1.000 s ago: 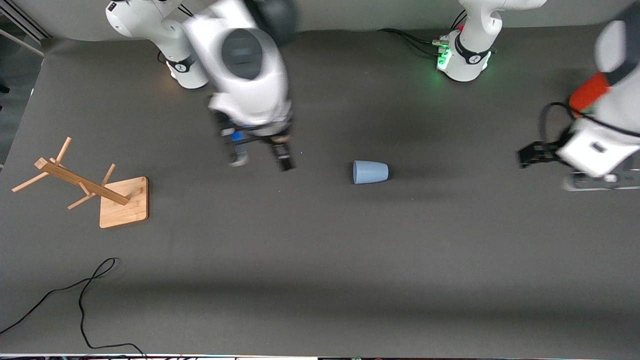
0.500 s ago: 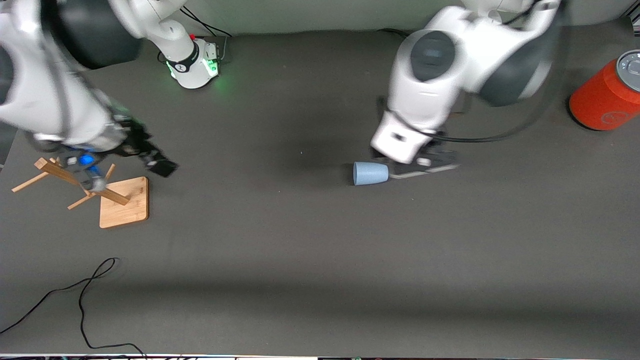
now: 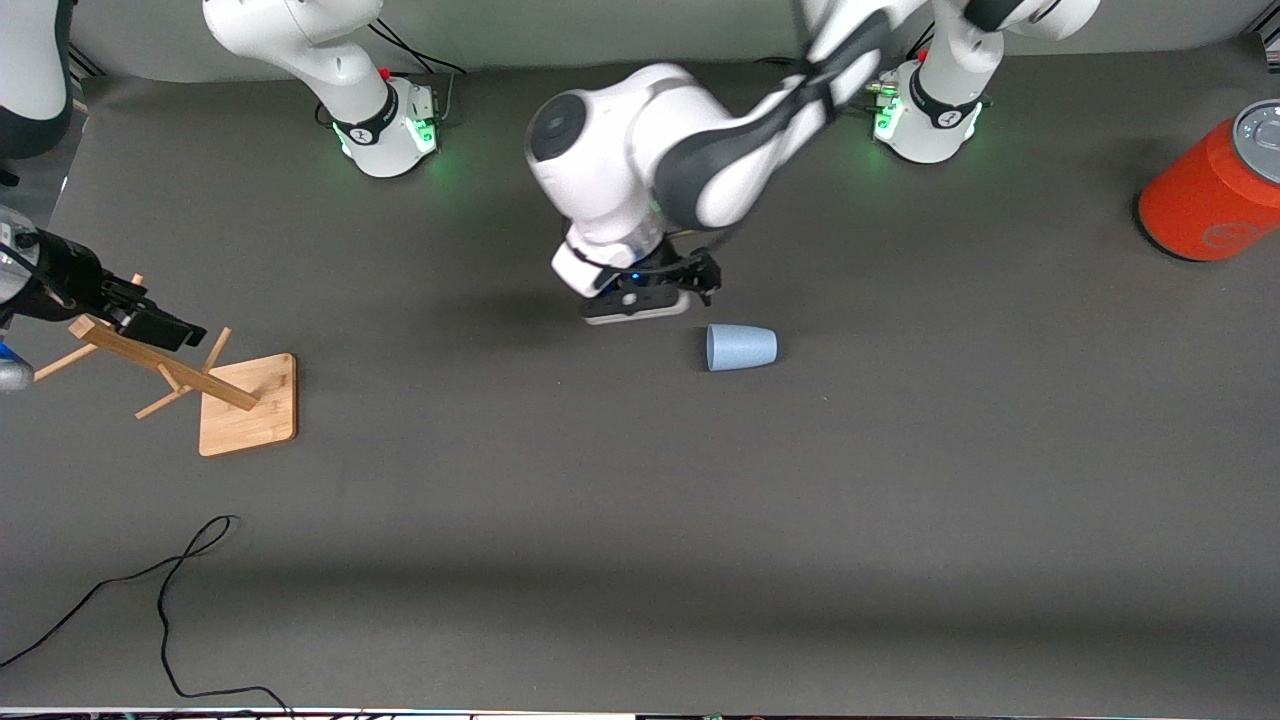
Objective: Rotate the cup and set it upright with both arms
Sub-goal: 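Lower the left gripper onto the cup rim and close it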
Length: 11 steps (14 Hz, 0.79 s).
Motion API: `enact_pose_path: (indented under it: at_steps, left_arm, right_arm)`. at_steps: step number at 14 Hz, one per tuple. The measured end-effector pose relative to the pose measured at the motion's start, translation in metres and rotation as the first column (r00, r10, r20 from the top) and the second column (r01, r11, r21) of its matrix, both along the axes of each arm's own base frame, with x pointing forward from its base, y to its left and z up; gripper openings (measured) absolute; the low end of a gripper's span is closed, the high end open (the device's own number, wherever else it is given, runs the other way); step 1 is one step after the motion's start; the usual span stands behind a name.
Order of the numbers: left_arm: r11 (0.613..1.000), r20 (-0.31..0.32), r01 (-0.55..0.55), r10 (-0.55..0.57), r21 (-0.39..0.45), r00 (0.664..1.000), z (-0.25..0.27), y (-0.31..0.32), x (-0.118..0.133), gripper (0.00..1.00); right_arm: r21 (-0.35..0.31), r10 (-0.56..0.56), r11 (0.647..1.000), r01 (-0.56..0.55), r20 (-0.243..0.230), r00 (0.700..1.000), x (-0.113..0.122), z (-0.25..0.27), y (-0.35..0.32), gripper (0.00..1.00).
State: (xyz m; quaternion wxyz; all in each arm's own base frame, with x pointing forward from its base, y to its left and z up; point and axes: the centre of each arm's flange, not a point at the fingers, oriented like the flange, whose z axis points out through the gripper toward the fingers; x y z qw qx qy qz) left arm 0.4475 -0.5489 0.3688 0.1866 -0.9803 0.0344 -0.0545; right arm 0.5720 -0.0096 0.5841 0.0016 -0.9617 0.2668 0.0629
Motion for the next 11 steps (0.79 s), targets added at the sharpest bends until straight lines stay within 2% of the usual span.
enact_pose_path:
  at_steps: [3,5,8,11]
  left_arm:
    - [0.982,-0.023,0.130,-0.128,0.138,0.992,-0.077,-0.008,-0.004,1.00]
    - [0.947,-0.078,0.242,-0.231,0.209,0.970,-0.117,-0.003,0.000,1.00]
    - [0.888,-0.193,0.384,-0.342,0.255,0.920,-0.147,0.006,0.004,0.99]
    - [0.841,-0.273,0.456,-0.383,0.293,0.882,-0.163,0.016,-0.002,0.98]
  right_arm:
    - [0.006,0.143,0.990,-0.144,0.041,0.989,-0.015,0.001,-0.012,1.00]
    - [0.005,0.240,0.971,-0.241,0.078,0.968,-0.016,0.005,-0.023,1.00]
    - [-0.006,0.334,0.942,-0.336,0.117,0.935,-0.013,0.010,-0.032,1.00]
    - [-0.016,0.384,0.922,-0.386,0.137,0.913,-0.010,0.013,-0.024,1.00]
